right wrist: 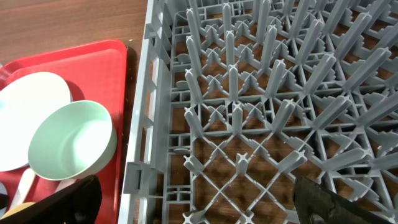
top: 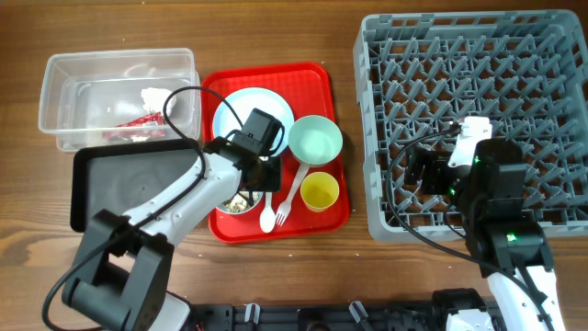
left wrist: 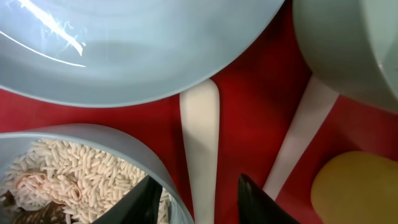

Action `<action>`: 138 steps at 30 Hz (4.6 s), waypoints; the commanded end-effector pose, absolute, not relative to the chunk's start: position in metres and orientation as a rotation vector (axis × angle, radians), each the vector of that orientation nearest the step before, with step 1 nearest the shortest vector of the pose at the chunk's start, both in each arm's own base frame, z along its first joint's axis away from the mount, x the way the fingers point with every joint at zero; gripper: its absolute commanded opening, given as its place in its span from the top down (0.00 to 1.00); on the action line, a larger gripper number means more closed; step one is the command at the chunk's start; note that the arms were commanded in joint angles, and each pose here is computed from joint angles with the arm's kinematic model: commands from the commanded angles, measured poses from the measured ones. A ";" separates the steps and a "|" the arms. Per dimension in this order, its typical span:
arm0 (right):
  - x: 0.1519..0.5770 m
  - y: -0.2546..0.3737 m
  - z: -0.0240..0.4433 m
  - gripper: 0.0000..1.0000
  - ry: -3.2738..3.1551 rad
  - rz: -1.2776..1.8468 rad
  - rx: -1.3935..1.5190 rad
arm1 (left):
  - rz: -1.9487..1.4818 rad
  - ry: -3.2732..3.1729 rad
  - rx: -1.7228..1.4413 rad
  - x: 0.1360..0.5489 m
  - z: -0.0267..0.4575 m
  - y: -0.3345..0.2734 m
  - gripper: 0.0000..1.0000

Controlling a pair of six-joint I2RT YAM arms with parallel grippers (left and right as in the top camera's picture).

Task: Sort waste into correct bins and load items into the dishwasher rack
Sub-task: 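Grasp the light-blue bowl of rice with the left gripper, then tip the bowl over the black tray to dump rice and peanuts, then place the empty blue bowl onto the blue plate with the left gripper, then grasp the yellow cup with the left gripper and lift it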

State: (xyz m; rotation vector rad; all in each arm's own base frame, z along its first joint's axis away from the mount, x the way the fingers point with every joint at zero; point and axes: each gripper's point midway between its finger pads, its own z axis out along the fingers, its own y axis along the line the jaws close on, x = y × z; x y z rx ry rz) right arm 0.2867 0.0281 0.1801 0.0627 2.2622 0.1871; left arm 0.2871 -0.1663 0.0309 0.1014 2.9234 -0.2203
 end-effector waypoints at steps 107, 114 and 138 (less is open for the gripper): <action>0.290 0.030 0.191 0.00 2.240 0.197 0.041 | -0.449 2.434 0.138 0.406 0.110 -0.159 0.96; 0.290 0.030 0.191 0.00 2.240 0.197 0.042 | -0.492 2.480 0.155 0.402 0.093 -0.166 0.58; 0.290 0.030 0.191 0.00 2.241 0.198 0.042 | -0.386 2.895 0.450 0.257 0.044 -0.239 0.74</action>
